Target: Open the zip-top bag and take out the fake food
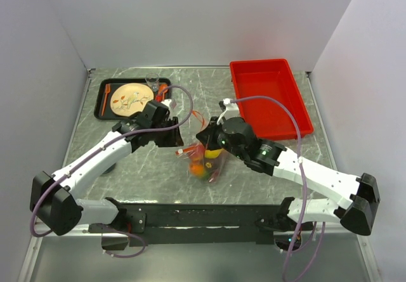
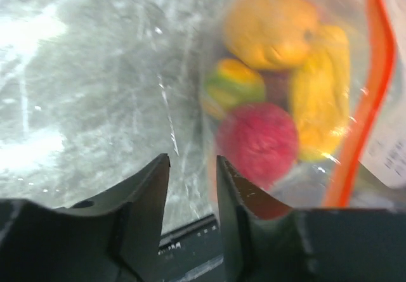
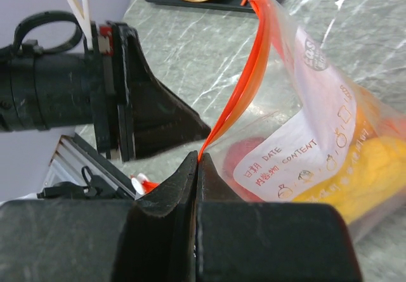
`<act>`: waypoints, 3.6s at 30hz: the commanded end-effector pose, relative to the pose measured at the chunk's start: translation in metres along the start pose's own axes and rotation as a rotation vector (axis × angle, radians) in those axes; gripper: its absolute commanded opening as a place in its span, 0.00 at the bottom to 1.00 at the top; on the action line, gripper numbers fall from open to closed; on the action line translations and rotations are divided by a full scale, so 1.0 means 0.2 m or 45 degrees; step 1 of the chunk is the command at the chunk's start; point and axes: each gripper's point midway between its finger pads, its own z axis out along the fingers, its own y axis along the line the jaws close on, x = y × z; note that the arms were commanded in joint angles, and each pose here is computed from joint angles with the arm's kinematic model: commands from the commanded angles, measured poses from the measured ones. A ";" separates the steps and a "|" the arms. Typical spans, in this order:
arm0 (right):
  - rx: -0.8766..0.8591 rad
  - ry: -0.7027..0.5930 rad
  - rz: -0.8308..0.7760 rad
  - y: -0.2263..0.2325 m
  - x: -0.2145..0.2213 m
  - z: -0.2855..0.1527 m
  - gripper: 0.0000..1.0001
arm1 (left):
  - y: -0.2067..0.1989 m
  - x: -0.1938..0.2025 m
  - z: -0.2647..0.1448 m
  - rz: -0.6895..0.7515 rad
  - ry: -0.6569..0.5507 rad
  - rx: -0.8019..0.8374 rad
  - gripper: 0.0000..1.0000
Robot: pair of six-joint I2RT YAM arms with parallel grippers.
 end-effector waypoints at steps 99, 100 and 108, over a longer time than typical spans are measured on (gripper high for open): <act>0.129 -0.040 -0.135 -0.07 0.02 -0.10 0.41 | -0.20 -0.22 -0.26 -0.098 -0.530 0.233 0.01; 0.134 -0.029 -0.121 -0.09 0.03 -0.07 0.39 | -0.20 -0.22 -0.25 -0.104 -0.531 0.235 0.01; -0.067 0.122 -0.019 -0.07 0.25 0.12 0.37 | -0.19 -0.19 -0.23 -0.143 -0.548 0.251 0.01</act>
